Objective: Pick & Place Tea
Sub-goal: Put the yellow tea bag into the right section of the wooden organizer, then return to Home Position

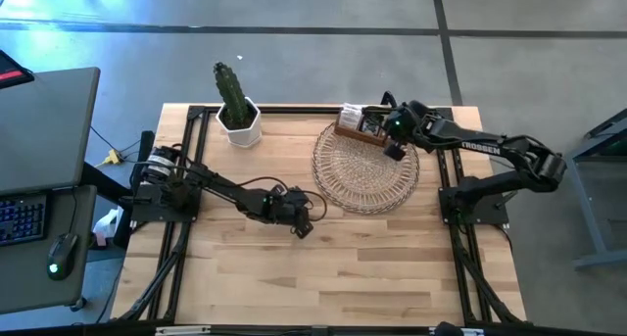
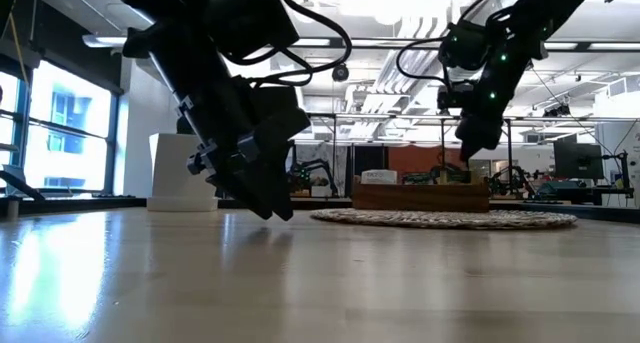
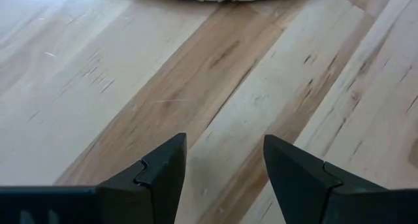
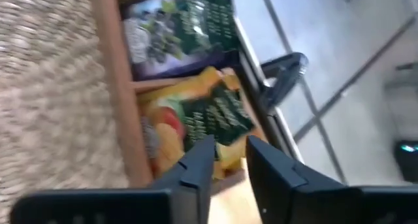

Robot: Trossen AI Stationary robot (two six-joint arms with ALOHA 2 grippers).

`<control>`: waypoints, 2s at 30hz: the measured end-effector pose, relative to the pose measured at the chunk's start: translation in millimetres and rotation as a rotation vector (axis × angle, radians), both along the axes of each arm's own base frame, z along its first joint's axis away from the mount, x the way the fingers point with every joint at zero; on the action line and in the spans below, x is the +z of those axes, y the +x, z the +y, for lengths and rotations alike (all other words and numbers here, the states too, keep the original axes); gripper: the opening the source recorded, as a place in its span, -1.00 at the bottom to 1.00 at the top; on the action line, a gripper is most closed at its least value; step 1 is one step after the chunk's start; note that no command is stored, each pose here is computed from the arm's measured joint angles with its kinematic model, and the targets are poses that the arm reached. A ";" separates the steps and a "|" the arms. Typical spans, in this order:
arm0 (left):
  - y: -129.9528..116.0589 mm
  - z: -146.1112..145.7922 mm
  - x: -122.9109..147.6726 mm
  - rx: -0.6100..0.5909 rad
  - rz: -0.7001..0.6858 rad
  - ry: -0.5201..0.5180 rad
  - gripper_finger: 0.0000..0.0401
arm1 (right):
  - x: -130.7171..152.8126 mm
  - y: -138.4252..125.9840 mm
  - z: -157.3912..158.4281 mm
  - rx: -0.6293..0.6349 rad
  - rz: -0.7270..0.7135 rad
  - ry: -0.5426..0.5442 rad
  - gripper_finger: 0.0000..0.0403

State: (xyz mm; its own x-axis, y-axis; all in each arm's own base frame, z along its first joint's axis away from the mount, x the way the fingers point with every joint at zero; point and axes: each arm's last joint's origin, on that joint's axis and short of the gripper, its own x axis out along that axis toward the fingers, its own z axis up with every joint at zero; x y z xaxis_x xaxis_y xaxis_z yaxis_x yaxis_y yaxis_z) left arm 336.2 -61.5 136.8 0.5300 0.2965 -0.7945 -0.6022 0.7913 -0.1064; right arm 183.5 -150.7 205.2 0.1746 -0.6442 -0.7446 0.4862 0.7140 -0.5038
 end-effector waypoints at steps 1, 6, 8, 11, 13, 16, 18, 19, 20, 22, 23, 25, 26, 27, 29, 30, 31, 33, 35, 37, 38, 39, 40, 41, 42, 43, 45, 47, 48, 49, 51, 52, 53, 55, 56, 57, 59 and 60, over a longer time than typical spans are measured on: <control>0.0 0.0 0.0 0.000 0.000 0.000 0.01 | 0.3 -0.5 -0.3 -0.011 0.010 -0.013 -0.56; -1.6 0.1 0.9 -0.002 0.014 -0.010 0.01 | 12.0 1.9 3.4 -0.052 0.104 -0.080 -0.38; -9.0 4.1 14.2 0.014 0.025 -0.012 0.01 | 24.2 5.7 8.2 -0.054 0.119 -0.067 -0.36; -17.9 12.8 41.4 0.048 -0.009 0.002 0.01 | 50.4 13.7 17.4 -0.096 0.050 -0.026 -0.37; -34.5 18.1 55.9 0.076 0.032 0.059 0.01 | 70.0 17.9 25.9 -0.085 0.009 0.010 -0.38; -57.6 23.7 86.6 0.122 0.013 0.117 0.01 | 96.5 18.4 41.0 -0.036 -0.043 -0.008 -0.38; -81.1 28.1 106.1 0.171 0.019 0.119 0.01 | 110.7 10.5 53.1 -0.032 -0.140 -0.028 -0.38; -92.8 29.3 114.4 0.197 0.017 0.129 0.01 | 114.9 5.1 60.3 -0.018 -0.197 -0.023 -0.38; -106.3 30.6 120.8 0.229 0.021 0.152 0.01 | 116.8 -0.9 68.1 0.012 -0.259 -0.005 -0.38; -134.3 33.9 131.2 0.301 0.012 0.200 0.01 | 112.4 -13.9 82.9 0.093 -0.368 0.021 -0.38; -145.8 34.9 135.7 0.329 -0.015 0.211 0.01 | 107.4 -19.6 89.8 0.147 -0.431 0.035 -0.38; -167.3 36.2 137.8 0.344 -0.063 0.213 0.01 | 95.8 -31.2 101.4 0.251 -0.556 0.056 -0.38; -176.3 36.4 136.6 0.338 -0.091 0.203 0.01 | 89.3 -36.7 106.3 0.301 -0.623 0.066 -0.38; -183.1 35.8 134.5 0.332 -0.140 0.182 0.01 | 82.8 -41.5 110.5 0.347 -0.690 0.078 -0.38; -194.9 33.4 125.5 0.288 -0.235 0.149 0.01 | 68.5 -48.8 118.0 0.457 -0.833 0.113 -0.38; -199.8 32.2 119.6 0.253 -0.278 0.139 0.01 | 61.6 -52.0 121.4 0.523 -0.892 0.130 -0.38; -203.8 30.6 114.3 0.218 -0.327 0.122 0.01 | 53.7 -54.6 124.8 0.599 -0.941 0.151 -0.38; -210.5 28.7 104.7 0.152 -0.426 0.105 0.01 | 41.7 -59.2 131.2 0.763 -1.028 0.193 -0.38; -215.9 27.9 97.8 0.099 -0.508 0.106 0.01 | 29.3 -64.1 136.6 0.900 -1.085 0.247 -0.38; -221.5 28.5 90.2 0.053 -0.551 0.127 0.01 | 19.8 -68.4 139.8 0.981 -1.131 0.278 -0.38; -223.8 28.9 87.6 0.040 -0.570 0.146 0.01 | 16.2 -70.4 140.5 1.000 -1.149 0.274 -0.38; -225.8 29.4 85.5 0.028 -0.591 0.166 0.01 | 13.5 -72.1 140.9 1.005 -1.163 0.271 -0.38; -228.0 30.3 83.2 0.022 -0.603 0.191 0.01 | 11.8 -73.8 141.2 1.005 -1.176 0.271 -0.38; -230.2 31.6 80.5 0.019 -0.608 0.213 0.01 | 10.5 -75.4 141.5 1.009 -1.185 0.264 -0.38; -232.1 32.8 78.4 0.015 -0.612 0.227 0.01 | 8.5 -76.9 141.8 1.013 -1.187 0.257 -0.38; -234.0 34.0 76.7 0.017 -0.622 0.227 0.01 | 5.2 -78.1 142.1 1.014 -1.185 0.257 -0.38; -238.2 36.4 71.1 0.032 -0.633 0.225 0.01 | -2.4 -79.8 142.4 1.007 -1.174 0.271 -0.38; -241.0 38.0 65.1 0.044 -0.656 0.216 0.01 | -7.4 -81.3 142.7 1.001 -1.192 0.280 -0.38; -241.9 38.5 61.4 0.048 -0.668 0.211 0.01 | -9.4 -81.7 142.6 0.995 -1.211 0.277 -0.38; -243.1 39.1 56.6 0.049 -0.667 0.215 0.01 | -11.6 -82.1 142.5 0.987 -1.227 0.278 -0.38; -244.8 40.1 46.1 0.050 -0.656 0.223 0.01 | -19.5 -82.4 142.0 0.957 -1.234 0.282 -0.38; -245.3 40.4 41.0 0.053 -0.656 0.225 0.01 | -23.8 -82.3 141.6 0.941 -1.232 0.279 -0.38; -245.8 40.7 35.8 0.055 -0.653 0.227 0.01 | -28.9 -82.0 141.0 0.923 -1.233 0.268 -0.38; -245.7 40.7 28.5 0.059 -0.665 0.222 0.01 | -32.3 -82.1 139.6 0.867 -1.217 0.262 -0.38; -245.4 40.5 26.7 0.058 -0.674 0.218 0.01 | -33.0 -82.0 139.2 0.846 -1.216 0.265 -0.38; -245.3 40.3 26.6 0.056 -0.685 0.213 0.01 | -33.1 -82.0 139.1 0.841 -1.216 0.266 -0.38; -245.3 40.2 26.3 0.033 -0.676 0.228 0.01 | -33.4 -82.0 139.6 0.856 -1.211 0.277 -0.38; -245.0 39.8 26.3 0.014 -0.670 0.236 0.01 | -34.2 -82.0 139.9 0.863 -1.203 0.284 -0.38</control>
